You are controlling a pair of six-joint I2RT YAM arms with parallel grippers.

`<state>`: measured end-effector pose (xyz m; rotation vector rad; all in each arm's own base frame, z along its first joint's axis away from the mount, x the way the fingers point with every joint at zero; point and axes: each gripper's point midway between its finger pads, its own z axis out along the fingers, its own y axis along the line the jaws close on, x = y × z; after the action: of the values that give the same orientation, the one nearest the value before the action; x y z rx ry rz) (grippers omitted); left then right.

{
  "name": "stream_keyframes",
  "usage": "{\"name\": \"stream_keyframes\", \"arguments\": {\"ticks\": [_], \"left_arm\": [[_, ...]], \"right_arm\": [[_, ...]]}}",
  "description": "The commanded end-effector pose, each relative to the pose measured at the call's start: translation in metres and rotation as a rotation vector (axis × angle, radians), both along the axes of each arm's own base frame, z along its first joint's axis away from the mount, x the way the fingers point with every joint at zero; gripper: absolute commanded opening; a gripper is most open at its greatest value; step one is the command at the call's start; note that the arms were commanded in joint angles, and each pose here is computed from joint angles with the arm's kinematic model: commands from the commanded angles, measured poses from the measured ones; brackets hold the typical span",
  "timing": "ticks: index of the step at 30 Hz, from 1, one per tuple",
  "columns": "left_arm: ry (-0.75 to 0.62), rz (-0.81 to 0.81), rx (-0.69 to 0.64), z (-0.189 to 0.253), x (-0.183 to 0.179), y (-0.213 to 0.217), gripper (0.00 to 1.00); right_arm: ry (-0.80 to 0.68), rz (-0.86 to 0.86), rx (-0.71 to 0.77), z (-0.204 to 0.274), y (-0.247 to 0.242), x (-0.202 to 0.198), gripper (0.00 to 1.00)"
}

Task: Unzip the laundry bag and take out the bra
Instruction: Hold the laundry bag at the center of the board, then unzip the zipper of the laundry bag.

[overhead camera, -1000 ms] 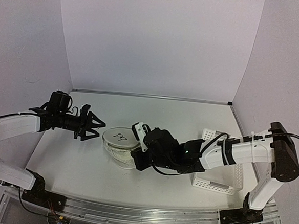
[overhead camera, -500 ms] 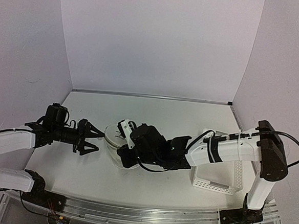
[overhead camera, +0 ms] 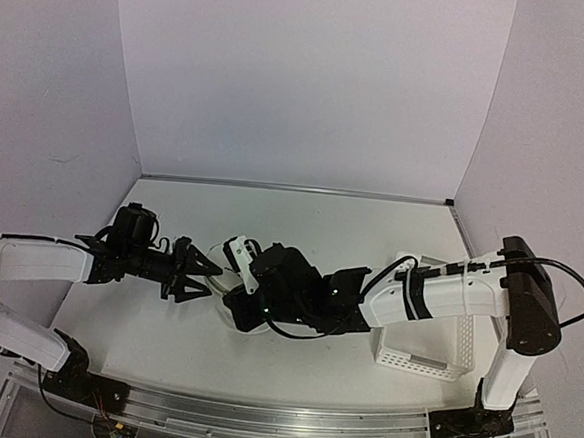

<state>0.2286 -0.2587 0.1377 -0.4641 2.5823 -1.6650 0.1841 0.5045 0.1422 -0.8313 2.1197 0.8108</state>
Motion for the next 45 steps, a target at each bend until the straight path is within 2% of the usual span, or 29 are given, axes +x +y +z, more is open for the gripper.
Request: {"name": "stream_keyframes", "arguments": {"ticks": [1, 6, 11, 12, 27, 45], "left_arm": [[-0.113, -0.026, -0.046, 0.031, 0.019, -0.018, 0.49], [-0.111, -0.029, -0.045, 0.031, 0.022, -0.020, 0.22], [-0.118, -0.028, -0.050, 0.033, 0.021, -0.020, 0.01], [-0.116, -0.028, -0.050, 0.033, 0.021, -0.020, 0.00], [-0.200, -0.097, -0.078, 0.051, 0.020, -0.026, 0.00], [-0.394, -0.390, -0.195, 0.088, -0.002, -0.052, 0.00]], "right_arm": [[-0.024, 0.014, 0.046, 0.017, 0.008, -0.002, 0.00], [-0.024, 0.006, 0.045, 0.017, 0.003, -0.002, 0.00], [-0.021, -0.008, 0.037, 0.015, -0.003, -0.003, 0.00], [-0.020, -0.012, 0.036, 0.014, -0.005, -0.002, 0.00], [-0.061, -0.136, -0.028, 0.004, -0.063, 0.004, 0.00], [-0.145, -0.285, -0.122, -0.004, -0.150, 0.046, 0.00]]}}
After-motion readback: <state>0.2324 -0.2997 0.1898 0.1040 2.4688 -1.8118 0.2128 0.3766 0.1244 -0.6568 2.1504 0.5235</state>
